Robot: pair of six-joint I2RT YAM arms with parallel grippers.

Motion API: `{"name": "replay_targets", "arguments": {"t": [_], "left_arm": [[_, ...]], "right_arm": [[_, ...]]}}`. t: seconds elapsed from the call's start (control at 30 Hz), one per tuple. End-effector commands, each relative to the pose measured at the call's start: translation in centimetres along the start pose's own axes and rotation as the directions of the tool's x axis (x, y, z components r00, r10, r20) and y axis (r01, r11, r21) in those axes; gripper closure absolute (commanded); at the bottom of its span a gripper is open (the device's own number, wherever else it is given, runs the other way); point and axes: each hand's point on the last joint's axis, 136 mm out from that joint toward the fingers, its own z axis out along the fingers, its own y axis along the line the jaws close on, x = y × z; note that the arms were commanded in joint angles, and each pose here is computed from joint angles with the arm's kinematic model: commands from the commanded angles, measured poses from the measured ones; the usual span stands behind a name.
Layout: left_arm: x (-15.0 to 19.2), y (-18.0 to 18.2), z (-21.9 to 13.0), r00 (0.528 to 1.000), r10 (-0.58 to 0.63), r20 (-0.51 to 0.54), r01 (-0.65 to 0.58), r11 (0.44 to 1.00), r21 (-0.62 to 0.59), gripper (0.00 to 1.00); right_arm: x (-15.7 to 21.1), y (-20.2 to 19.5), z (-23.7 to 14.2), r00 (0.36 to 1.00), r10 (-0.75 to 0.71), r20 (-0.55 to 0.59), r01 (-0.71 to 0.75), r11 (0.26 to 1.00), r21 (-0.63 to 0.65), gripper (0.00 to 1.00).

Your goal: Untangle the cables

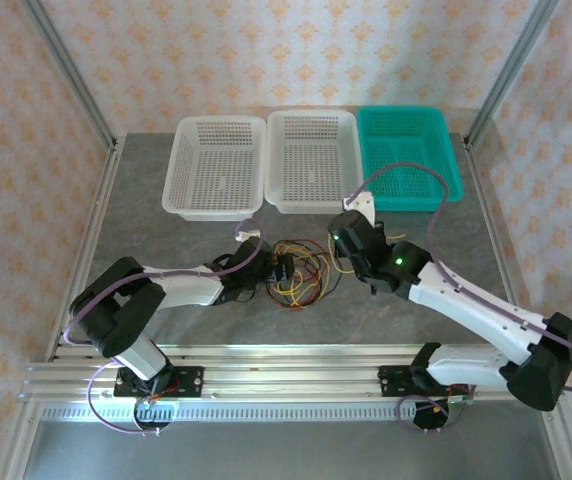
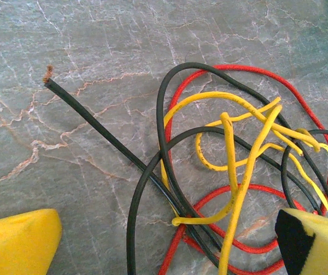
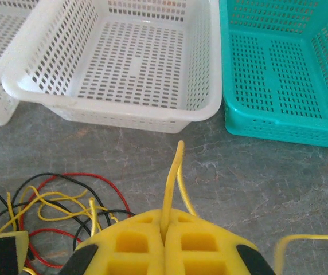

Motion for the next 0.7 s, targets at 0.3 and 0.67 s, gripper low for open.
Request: {"name": "replay_targets", "arguments": {"t": [0.3, 0.67], "left_arm": [[-4.3, -0.7, -6.2, 0.986, 0.025, 0.166, -0.03, 0.999, 0.025, 0.01], [-9.9, -3.6, -12.5, 0.939, 0.01, 0.343, -0.047, 0.994, 0.102, 0.01]], "right_arm": [[-2.0, -2.1, -1.4, 0.956, 0.267, 0.121, -0.262, 0.964, -0.053, 1.0], [-3.8, -2.2, -1.5, 0.899, 0.404, 0.169, -0.387, 0.914, -0.124, 1.0]]}}
